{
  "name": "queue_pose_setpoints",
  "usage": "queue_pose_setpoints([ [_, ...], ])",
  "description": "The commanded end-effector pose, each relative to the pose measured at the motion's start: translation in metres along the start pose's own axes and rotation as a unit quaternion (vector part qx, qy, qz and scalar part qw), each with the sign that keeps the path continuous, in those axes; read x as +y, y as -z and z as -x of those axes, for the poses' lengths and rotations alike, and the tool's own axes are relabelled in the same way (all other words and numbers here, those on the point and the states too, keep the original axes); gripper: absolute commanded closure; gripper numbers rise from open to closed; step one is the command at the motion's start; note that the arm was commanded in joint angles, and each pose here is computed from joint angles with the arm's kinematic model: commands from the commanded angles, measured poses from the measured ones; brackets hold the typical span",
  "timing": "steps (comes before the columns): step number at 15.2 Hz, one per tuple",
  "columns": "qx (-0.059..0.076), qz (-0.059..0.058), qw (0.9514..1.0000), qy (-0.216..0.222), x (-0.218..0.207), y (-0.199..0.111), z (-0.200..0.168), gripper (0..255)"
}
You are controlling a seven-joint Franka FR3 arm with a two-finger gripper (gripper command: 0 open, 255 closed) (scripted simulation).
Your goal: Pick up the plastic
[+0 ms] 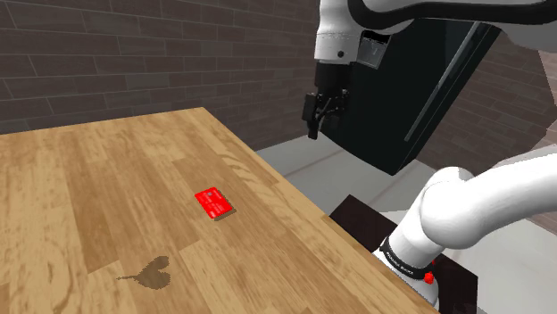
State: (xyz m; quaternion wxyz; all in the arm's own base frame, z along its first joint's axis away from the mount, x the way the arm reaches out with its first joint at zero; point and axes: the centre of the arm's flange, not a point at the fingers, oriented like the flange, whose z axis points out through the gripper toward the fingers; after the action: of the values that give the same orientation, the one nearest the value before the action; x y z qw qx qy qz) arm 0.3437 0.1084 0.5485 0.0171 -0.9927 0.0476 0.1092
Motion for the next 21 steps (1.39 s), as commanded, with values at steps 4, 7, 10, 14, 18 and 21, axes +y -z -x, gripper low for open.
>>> queue_pose_setpoints([
  [4,-0.043,0.001,0.9991,-0.002,-0.061,-0.026,-0.031,0],
  [7,-0.068,0.002,0.9977,-0.003,-0.097,-0.041,-0.050,0],
  [10,-0.094,0.003,0.9956,-0.004,-0.133,-0.056,-0.067,0],
  [14,-0.127,0.005,0.9918,-0.005,-0.180,-0.079,-0.090,0],
  [18,-0.161,0.006,0.9870,-0.006,-0.228,-0.103,-0.111,0],
  [21,-0.180,0.007,0.9836,-0.007,-0.255,-0.117,-0.122,0],
])
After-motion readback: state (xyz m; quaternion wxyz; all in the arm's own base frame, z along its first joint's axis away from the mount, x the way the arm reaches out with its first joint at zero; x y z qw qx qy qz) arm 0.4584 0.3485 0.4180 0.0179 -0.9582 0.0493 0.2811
